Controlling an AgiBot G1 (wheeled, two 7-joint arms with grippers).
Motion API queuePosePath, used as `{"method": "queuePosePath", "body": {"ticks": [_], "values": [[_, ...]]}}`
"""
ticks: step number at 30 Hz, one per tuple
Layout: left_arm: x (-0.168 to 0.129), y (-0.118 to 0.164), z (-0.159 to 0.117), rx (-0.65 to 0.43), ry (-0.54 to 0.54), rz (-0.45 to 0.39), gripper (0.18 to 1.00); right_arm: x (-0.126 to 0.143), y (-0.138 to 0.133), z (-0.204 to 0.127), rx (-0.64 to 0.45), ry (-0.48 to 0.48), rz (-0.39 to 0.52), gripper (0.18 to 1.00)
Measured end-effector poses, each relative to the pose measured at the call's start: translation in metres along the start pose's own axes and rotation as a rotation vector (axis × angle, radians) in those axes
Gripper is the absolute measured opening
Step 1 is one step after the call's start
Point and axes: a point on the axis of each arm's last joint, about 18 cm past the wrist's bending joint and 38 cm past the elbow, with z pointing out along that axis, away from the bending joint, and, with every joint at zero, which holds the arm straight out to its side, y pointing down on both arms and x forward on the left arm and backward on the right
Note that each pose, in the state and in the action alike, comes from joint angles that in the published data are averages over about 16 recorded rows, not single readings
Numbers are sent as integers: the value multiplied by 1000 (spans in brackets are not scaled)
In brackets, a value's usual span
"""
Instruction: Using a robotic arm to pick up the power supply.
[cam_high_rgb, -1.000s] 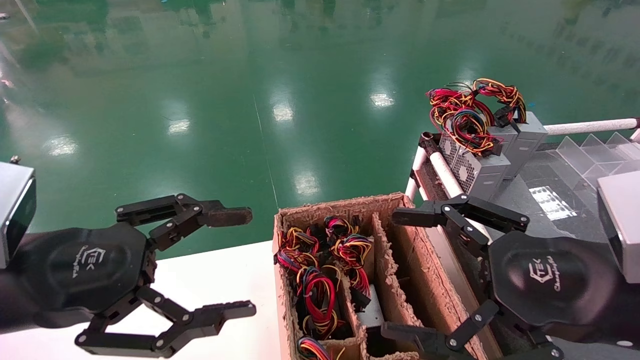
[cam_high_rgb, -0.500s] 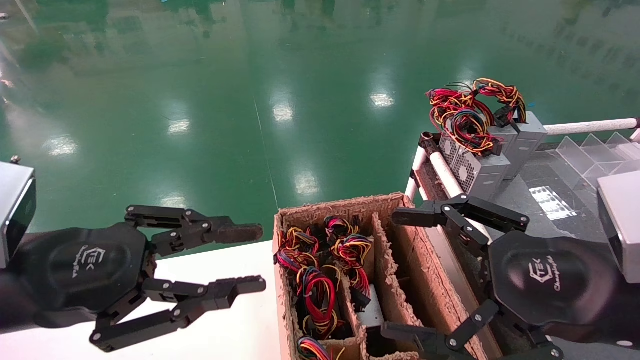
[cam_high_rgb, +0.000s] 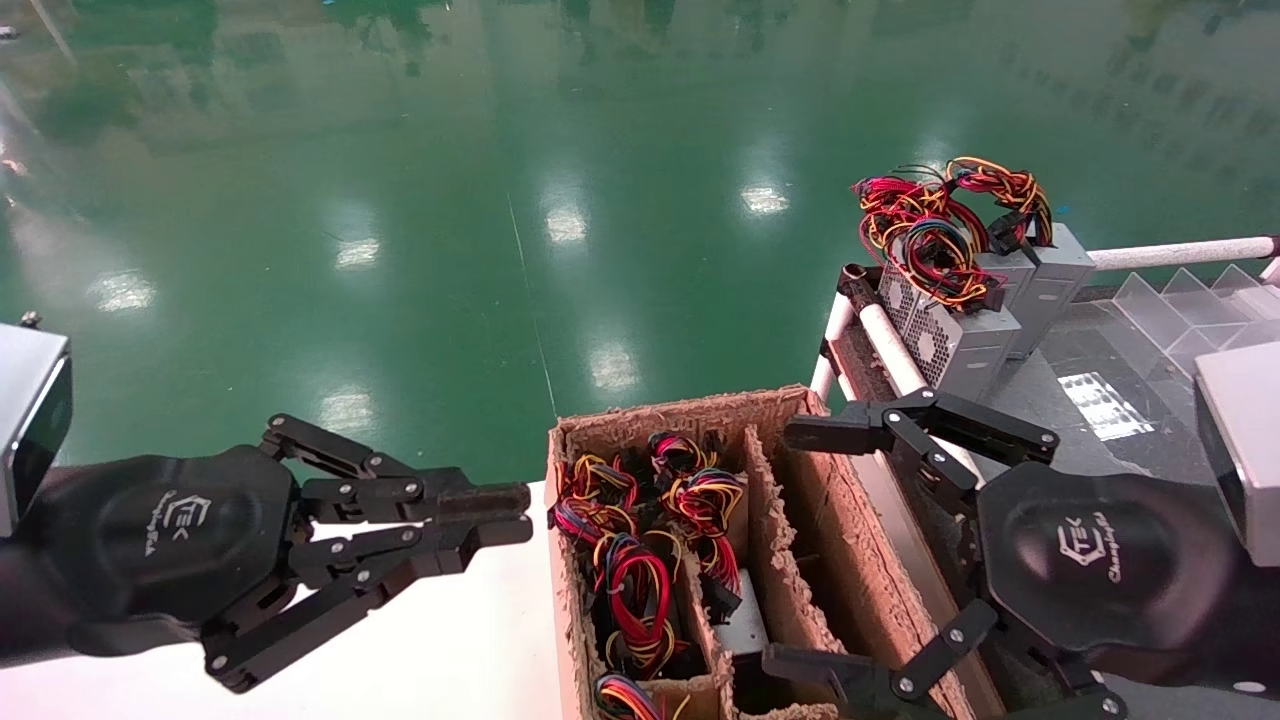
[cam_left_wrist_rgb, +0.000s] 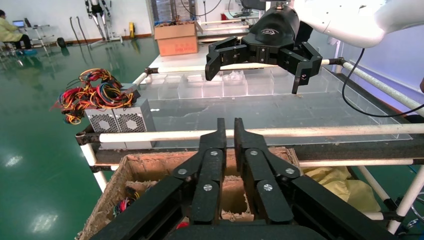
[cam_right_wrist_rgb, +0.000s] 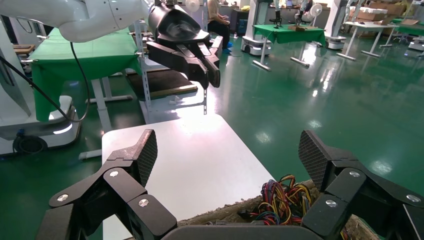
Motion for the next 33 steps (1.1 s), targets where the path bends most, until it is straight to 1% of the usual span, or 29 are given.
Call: {"method": "queuePosePath", "body": {"ticks": [5, 11, 17, 25, 31, 33], "values": [[0, 0, 0, 0, 0, 0, 239, 0, 0, 0, 0, 0, 0, 1001], [0, 0, 0, 0, 0, 0, 208, 0, 0, 0, 0, 0, 0, 1001], [0, 0, 0, 0, 0, 0, 217, 0, 0, 0, 0, 0, 0, 1001], [0, 0, 0, 0, 0, 0, 284, 2, 5, -1, -17, 11, 28, 1001], [0, 0, 0, 0, 0, 0, 375, 6, 17, 1, -64, 21, 85, 1001], [0, 0, 0, 0, 0, 0, 421, 7, 23, 3, -87, 21, 110, 1001]]}}
